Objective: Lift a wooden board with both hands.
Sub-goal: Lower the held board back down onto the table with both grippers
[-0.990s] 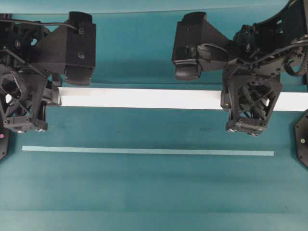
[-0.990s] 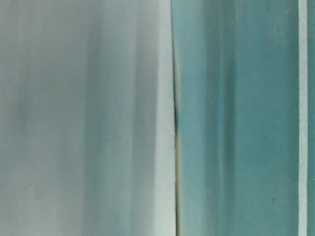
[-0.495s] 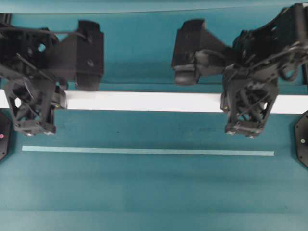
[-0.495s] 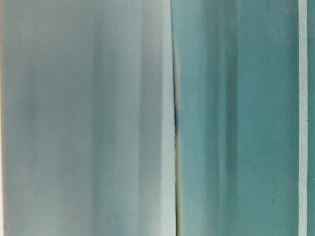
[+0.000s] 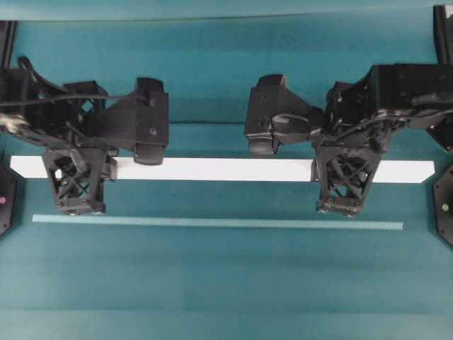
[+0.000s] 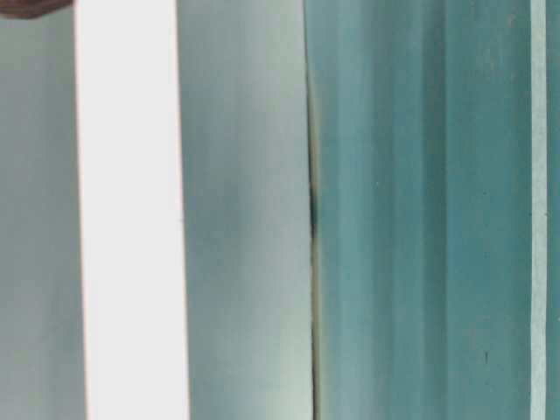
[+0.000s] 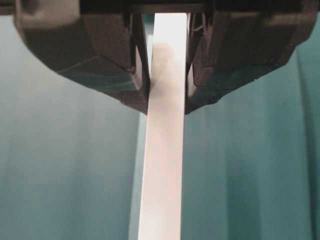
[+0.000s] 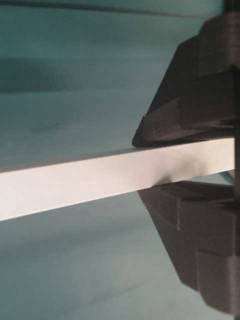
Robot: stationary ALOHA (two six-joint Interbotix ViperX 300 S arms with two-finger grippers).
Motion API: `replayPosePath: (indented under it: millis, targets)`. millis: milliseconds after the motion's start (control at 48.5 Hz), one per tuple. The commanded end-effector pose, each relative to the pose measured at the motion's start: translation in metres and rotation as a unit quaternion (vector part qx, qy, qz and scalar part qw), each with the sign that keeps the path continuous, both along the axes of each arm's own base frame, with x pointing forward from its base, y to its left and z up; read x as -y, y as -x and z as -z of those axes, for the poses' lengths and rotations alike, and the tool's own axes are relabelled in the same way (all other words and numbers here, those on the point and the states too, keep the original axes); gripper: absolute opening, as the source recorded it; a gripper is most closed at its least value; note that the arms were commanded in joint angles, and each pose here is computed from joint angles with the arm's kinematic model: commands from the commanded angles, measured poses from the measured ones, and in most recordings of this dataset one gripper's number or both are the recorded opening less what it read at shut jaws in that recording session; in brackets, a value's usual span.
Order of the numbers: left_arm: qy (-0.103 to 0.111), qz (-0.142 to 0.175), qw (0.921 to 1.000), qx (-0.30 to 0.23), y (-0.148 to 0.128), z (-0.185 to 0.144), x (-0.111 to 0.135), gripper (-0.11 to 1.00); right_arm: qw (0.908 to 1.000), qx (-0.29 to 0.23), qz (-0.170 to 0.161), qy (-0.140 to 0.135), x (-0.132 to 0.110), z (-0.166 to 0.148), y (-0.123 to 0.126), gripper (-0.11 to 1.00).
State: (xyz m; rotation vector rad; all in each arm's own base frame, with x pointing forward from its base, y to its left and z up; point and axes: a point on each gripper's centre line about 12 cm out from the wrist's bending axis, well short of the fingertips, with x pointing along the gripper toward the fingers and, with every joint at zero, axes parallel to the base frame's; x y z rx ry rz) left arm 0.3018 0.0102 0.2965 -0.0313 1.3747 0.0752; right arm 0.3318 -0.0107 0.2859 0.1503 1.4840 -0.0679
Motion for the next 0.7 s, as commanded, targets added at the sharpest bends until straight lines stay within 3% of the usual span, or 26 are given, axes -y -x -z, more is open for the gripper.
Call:
replayPosePath:
  millis: [0,681]
  targets:
    - [-0.002,0.001,1.0,-0.002,0.003,0.007,0.0,0.17,1.0,0.002,-0.002,0.001,0.001,0.014,0.002,0.21]
    - [0.001,0.004,0.9999,-0.015,0.011,0.113,0.001,0.17,0.9998,0.012,-0.011,0.01,0.003,0.109,0.01,0.21]
